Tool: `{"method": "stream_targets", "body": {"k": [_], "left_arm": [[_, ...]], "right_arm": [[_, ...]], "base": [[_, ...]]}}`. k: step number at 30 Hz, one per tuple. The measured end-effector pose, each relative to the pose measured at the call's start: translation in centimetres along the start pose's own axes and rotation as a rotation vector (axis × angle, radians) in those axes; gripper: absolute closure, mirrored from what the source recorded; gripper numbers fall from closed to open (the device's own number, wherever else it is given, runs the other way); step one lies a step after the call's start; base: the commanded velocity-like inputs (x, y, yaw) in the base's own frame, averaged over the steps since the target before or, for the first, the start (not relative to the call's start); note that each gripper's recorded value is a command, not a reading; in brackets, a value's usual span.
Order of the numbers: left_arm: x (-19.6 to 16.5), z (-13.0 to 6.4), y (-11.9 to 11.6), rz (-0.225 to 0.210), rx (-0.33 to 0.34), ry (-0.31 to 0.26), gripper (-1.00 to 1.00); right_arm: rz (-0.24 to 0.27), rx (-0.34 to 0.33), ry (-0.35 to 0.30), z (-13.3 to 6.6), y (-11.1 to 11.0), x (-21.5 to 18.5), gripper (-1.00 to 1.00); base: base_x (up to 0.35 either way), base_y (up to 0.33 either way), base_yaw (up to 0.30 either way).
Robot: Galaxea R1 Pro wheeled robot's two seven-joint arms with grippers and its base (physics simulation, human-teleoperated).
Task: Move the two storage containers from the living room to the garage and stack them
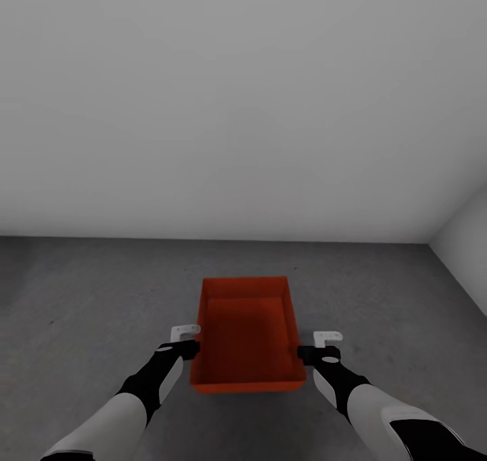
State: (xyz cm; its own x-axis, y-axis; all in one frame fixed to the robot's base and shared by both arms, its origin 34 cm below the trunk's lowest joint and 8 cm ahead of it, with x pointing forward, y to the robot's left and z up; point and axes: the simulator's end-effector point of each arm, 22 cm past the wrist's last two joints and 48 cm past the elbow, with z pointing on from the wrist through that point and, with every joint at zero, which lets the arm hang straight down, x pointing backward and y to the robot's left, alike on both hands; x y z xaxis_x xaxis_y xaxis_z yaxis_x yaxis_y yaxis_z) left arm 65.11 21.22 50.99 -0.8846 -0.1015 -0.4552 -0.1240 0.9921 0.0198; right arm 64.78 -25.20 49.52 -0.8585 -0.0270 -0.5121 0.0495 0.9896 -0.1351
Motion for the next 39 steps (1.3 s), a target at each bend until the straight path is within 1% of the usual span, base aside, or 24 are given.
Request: {"method": "stream_targets", "body": {"k": [19, 35, 39], "left_arm": [[-1.5, -2.7, 0.1, 0.001, -0.001, -0.002, -1.00], [-2.6, -4.9, 0.3, 0.001, -0.003, -0.003, -1.00], [-2.8, -5.4, 0.4, 0.001, -0.003, -0.003, -1.00]], "right_arm": [[0.000, 0.002, -0.003, -2.6, -0.6, -1.8, -1.00], [-0.001, 0.012, -0.005, -4.5, -1.8, -3.0, -1.00], [-0.009, 0.010, -0.007, -5.1, -1.7, -3.3, -1.00]], "base": [[0.000, 0.000, 0.000], [0.000, 0.000, 0.000], [0.000, 0.000, 0.000]]}}
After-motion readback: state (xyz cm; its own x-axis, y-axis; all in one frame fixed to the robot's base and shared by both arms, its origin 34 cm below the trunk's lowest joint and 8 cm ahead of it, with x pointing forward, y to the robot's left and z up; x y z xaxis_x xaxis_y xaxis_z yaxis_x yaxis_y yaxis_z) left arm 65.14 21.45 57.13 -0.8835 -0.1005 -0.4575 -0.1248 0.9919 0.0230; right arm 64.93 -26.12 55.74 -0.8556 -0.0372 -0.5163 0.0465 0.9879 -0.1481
